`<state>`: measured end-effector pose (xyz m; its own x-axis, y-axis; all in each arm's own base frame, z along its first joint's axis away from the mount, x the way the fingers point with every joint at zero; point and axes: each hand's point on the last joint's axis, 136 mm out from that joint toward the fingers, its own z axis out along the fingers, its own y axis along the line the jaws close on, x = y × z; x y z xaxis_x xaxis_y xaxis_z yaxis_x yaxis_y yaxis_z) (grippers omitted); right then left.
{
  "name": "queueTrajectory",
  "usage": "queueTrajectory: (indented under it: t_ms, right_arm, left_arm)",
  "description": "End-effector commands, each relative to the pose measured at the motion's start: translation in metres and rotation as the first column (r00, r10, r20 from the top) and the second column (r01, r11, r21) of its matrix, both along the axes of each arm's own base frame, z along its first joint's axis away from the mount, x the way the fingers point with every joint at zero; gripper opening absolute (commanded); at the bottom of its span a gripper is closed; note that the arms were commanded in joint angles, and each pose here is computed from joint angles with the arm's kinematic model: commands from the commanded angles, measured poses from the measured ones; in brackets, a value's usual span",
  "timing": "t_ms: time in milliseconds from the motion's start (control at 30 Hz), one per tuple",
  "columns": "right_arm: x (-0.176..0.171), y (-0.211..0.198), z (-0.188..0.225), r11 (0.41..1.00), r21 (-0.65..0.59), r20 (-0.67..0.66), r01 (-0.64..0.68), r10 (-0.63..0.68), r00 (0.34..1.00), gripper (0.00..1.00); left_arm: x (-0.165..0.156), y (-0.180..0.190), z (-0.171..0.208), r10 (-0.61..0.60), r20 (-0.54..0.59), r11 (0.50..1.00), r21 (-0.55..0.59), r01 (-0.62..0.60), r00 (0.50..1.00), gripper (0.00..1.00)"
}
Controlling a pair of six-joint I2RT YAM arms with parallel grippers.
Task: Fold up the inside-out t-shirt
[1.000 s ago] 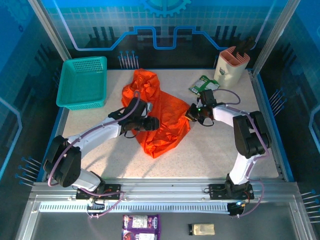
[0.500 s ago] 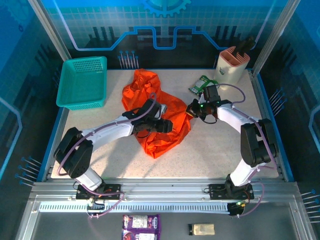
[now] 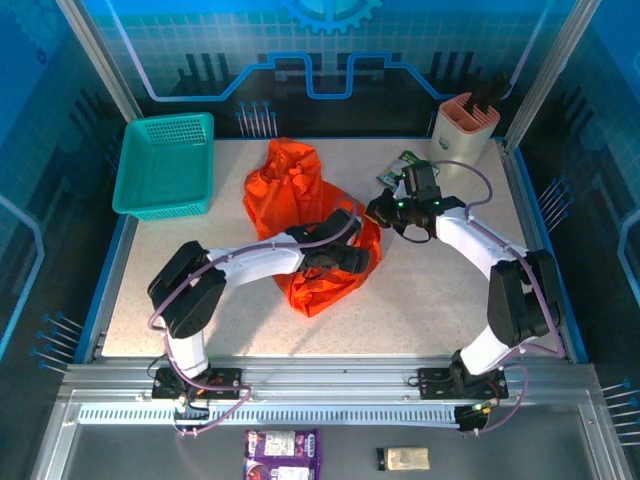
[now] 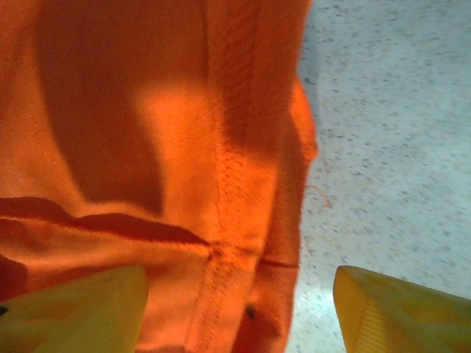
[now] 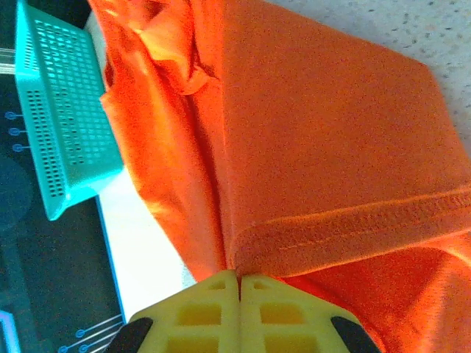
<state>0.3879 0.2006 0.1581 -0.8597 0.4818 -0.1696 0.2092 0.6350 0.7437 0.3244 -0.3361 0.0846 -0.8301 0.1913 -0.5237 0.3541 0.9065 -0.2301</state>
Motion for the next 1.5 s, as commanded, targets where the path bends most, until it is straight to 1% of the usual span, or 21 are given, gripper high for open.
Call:
queueTrajectory:
  t_ms: [0,100,167,233,300,333,467,500,567,667,767,833,900,1033,1167,1233,1267,1300,1333,1400,1467]
  right_arm:
    - [0.003,0.011,0.032,0.999,0.049,0.047,0.014,-0.017,0.999,0.00]
    - [0.004,0.014,0.043,0.998,0.054,0.064,0.012,-0.016,0.998,0.00]
    - [0.004,0.015,0.049,0.999,0.051,0.075,0.012,-0.015,0.997,0.00]
    - [0.004,0.013,0.054,0.999,0.047,0.085,0.017,-0.021,0.996,0.00]
    - [0.005,0.010,0.058,0.999,0.038,0.095,0.022,-0.026,0.995,0.00]
    - [0.006,0.008,0.060,0.999,0.030,0.097,0.024,-0.027,0.995,0.00]
    - [0.011,-0.001,0.058,0.999,-0.013,0.105,0.032,-0.031,0.994,0.00]
    - [0.013,-0.003,0.056,0.999,-0.024,0.105,0.029,-0.027,0.994,0.00]
    - [0.015,-0.009,0.047,0.998,-0.066,0.091,0.022,-0.016,0.996,0.00]
    - [0.015,-0.025,0.031,0.991,-0.133,0.076,0.033,-0.023,0.997,0.00]
    - [0.012,-0.044,0.017,0.984,-0.172,0.062,0.046,-0.036,0.997,0.00]
    - [0.008,-0.054,0.012,0.979,-0.198,0.060,0.044,-0.032,0.998,0.01]
    - [0.003,-0.055,0.012,0.979,-0.205,0.070,0.012,0.003,0.998,0.06]
    - [-0.015,-0.049,0.021,0.977,-0.204,0.108,-0.066,0.090,0.990,0.19]
    - [-0.049,-0.042,0.031,0.965,-0.231,0.159,-0.126,0.166,0.973,0.31]
    - [-0.071,-0.030,0.033,0.953,-0.237,0.198,-0.187,0.236,0.951,0.36]
    - [-0.082,-0.022,0.032,0.944,-0.248,0.222,-0.216,0.272,0.936,0.37]
    - [-0.092,-0.015,0.032,0.936,-0.264,0.247,-0.234,0.300,0.921,0.35]
    - [-0.102,-0.004,0.031,0.921,-0.288,0.285,-0.261,0.343,0.895,0.32]
    - [-0.120,0.015,0.015,0.887,-0.350,0.327,-0.302,0.417,0.848,0.23]
    - [-0.133,0.038,-0.001,0.851,-0.405,0.384,-0.333,0.489,0.783,0.14]
  left_arm:
    - [0.016,0.016,-0.001,0.086,0.089,0.988,0.121,-0.097,0.992,0.72]
    - [0.022,0.025,-0.008,0.142,0.116,0.972,0.173,-0.161,0.983,0.73]
    - [0.024,0.030,-0.013,0.156,0.125,0.960,0.215,-0.180,0.980,0.73]
    - [0.023,0.034,-0.019,0.153,0.127,0.952,0.246,-0.181,0.980,0.73]
    - [0.020,0.036,-0.025,0.145,0.116,0.951,0.257,-0.170,0.983,0.70]
    - [0.018,0.036,-0.026,0.138,0.111,0.952,0.258,-0.162,0.984,0.64]
    - [0.009,0.038,-0.015,0.109,0.119,0.963,0.233,-0.135,0.987,0.26]
    - [0.008,0.038,-0.007,0.095,0.128,0.967,0.222,-0.122,0.987,0.19]
    - [0.006,0.038,0.012,0.069,0.147,0.975,0.200,-0.098,0.987,0.11]
    - [0.006,0.038,0.050,0.032,0.169,0.988,0.141,-0.056,0.985,0.03]
    - [0.008,0.039,0.084,0.016,0.131,0.998,0.051,-0.023,0.991,0.00]
    - [0.010,0.041,0.101,0.004,0.088,1.000,-0.016,-0.003,0.996,0.00]
    - [0.011,0.041,0.117,-0.022,0.046,0.997,-0.071,0.026,0.999,0.00]
    - [0.015,0.042,0.135,-0.047,0.003,0.994,-0.095,0.047,0.999,0.00]
    - [0.018,0.039,0.149,-0.054,-0.012,0.991,-0.123,0.052,0.998,0.00]
    - [0.018,0.039,0.153,-0.056,-0.015,0.990,-0.129,0.053,0.998,0.00]
    - [0.019,0.039,0.155,-0.055,-0.015,0.990,-0.131,0.052,0.998,0.00]
    - [0.020,0.039,0.156,-0.054,-0.019,0.990,-0.133,0.051,0.998,0.00]
    - [0.021,0.040,0.159,-0.054,-0.020,0.990,-0.135,0.051,0.998,0.00]
    - [0.021,0.040,0.163,-0.055,-0.017,0.989,-0.137,0.052,0.998,0.00]
    - [0.020,0.040,0.169,-0.064,-0.014,0.988,-0.144,0.061,0.998,0.00]
